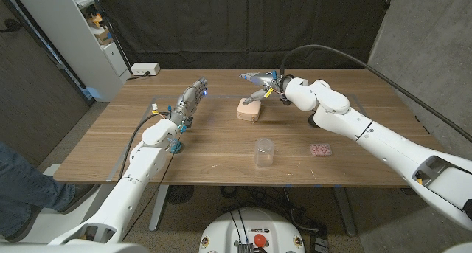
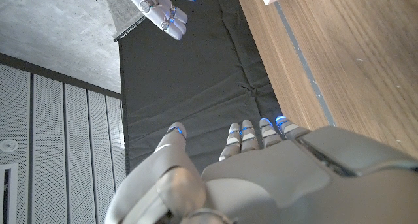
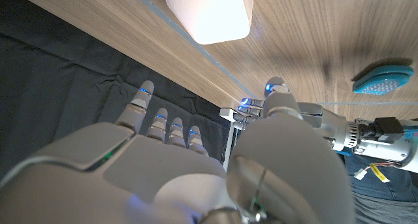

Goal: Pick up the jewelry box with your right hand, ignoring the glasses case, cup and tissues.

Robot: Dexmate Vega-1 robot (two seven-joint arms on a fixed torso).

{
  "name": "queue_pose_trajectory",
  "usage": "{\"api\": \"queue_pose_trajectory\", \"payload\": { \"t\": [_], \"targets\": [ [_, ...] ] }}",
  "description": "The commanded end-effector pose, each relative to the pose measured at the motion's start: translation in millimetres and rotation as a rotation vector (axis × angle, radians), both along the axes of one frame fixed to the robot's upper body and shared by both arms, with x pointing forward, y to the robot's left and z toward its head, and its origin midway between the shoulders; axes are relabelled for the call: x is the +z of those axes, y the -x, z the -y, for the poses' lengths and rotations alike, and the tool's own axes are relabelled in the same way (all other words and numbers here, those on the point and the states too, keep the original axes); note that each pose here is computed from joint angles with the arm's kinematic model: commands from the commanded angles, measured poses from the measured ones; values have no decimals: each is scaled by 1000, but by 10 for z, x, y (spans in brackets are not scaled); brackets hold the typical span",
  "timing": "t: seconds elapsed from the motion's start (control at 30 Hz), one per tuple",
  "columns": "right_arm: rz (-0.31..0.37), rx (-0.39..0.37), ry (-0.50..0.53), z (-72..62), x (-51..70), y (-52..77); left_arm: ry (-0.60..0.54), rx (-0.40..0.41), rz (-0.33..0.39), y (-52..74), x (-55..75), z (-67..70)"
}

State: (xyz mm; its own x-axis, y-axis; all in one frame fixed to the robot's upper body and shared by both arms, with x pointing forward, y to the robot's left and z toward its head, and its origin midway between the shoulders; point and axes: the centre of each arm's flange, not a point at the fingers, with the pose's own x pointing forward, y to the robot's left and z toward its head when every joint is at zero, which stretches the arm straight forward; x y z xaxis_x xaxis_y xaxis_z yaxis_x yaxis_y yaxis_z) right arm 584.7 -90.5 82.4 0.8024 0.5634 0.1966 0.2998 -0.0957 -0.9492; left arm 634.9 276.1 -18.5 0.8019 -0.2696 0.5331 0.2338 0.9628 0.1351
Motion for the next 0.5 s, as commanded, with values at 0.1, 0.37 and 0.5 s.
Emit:
{"api": "queue_pose_trajectory", "payload": {
  "t": [0.1,0.37,0.5],
  "targets": [
    [-20,-39,26,-42,2,-70,-5,-3,1,-3,12,5],
    [-34,-67,44,-66,-26,-105,-7,-9,-1,-13,9,29],
    [-39,-79,51,-70,-35,-119,-8,-11,-1,-13,12,36]
  ]
}}
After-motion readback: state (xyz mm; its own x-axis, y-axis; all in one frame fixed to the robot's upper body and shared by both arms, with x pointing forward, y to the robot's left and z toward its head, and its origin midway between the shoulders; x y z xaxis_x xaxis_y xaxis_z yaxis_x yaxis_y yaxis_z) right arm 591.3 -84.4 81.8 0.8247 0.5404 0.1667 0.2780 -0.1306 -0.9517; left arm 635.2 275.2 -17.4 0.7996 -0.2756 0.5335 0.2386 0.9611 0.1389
